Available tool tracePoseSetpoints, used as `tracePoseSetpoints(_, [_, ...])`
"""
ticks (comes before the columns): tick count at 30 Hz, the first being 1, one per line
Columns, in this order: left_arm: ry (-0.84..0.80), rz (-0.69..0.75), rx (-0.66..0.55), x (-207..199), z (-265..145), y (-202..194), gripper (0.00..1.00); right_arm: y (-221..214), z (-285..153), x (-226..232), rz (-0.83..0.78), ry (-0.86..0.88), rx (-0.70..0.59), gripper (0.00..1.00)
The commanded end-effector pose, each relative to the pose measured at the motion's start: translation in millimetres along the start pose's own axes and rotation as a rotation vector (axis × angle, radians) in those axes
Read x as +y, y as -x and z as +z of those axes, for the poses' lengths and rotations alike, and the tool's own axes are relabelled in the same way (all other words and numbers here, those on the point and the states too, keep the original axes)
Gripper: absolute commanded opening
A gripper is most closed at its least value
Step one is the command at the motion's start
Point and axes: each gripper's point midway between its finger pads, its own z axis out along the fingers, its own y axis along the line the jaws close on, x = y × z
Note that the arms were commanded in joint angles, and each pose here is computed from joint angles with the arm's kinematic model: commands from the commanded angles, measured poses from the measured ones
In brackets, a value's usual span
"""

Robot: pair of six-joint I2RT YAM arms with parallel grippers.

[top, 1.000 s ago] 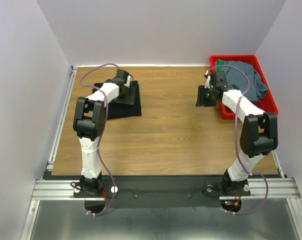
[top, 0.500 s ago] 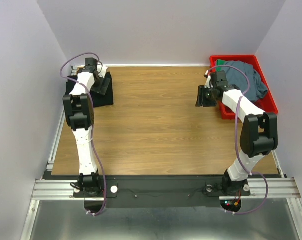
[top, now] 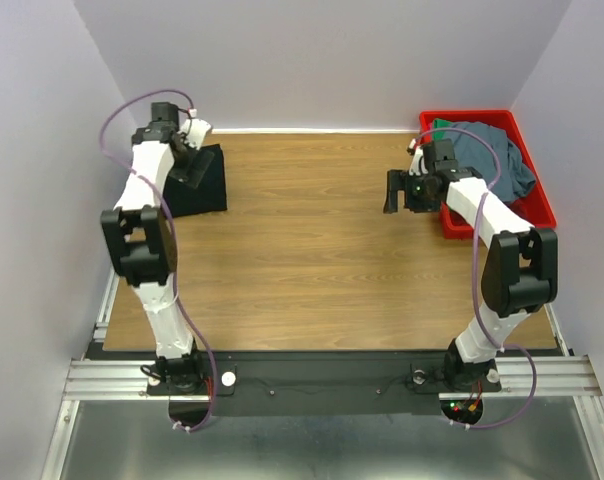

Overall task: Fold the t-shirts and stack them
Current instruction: Neatly place the folded tshirt to the corner

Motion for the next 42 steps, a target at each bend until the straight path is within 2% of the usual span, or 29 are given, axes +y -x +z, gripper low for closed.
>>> tracePoseSetpoints(1, [0.002,-0.042,-0.056,2,-74,-22,0.99,37,-40,7,-0.08,0.006,-0.117,1.0])
tracePoseSetpoints(3, [-0.045,-0.058,0.002,-8,-64,-58,0.99,36,-46,6,-0.106,-0.002,-0.105,1.0])
tracePoseSetpoints(5, [-0.034,-0.069,-0.009,-7,-67,-72,0.99,33,-50,3,-0.098,-0.021,-0.085,1.0])
tracePoseSetpoints(9, [-0.055,-0.114,0.044,-17,-54,-112,0.98,32,-56,-5,-0.124,-0.066,-0.068,1.0])
tracePoseSetpoints(16, [-0.067,-0.202,0.1,-7,-31,-145,0.99,15,-56,-10,-0.118,-0.073,-0.04,1.0])
tracePoseSetpoints(22, [-0.057,-0.198,0.133,0,5,-154,0.99,9,-54,-13,-0.118,-0.083,-0.025,1.0])
tracePoseSetpoints(30, [-0.092,-0.209,0.108,10,42,-138,0.99,7,-52,-14,-0.114,-0.088,-0.018,1.0])
tracePoseSetpoints(36, [-0.102,-0.243,0.057,30,57,-106,0.99,5,-46,-15,-0.113,-0.086,-0.003,1.0])
tracePoseSetpoints(42, [-0.136,-0.278,0.007,30,72,-78,0.99,2,-39,-17,-0.11,-0.085,0.015,1.0])
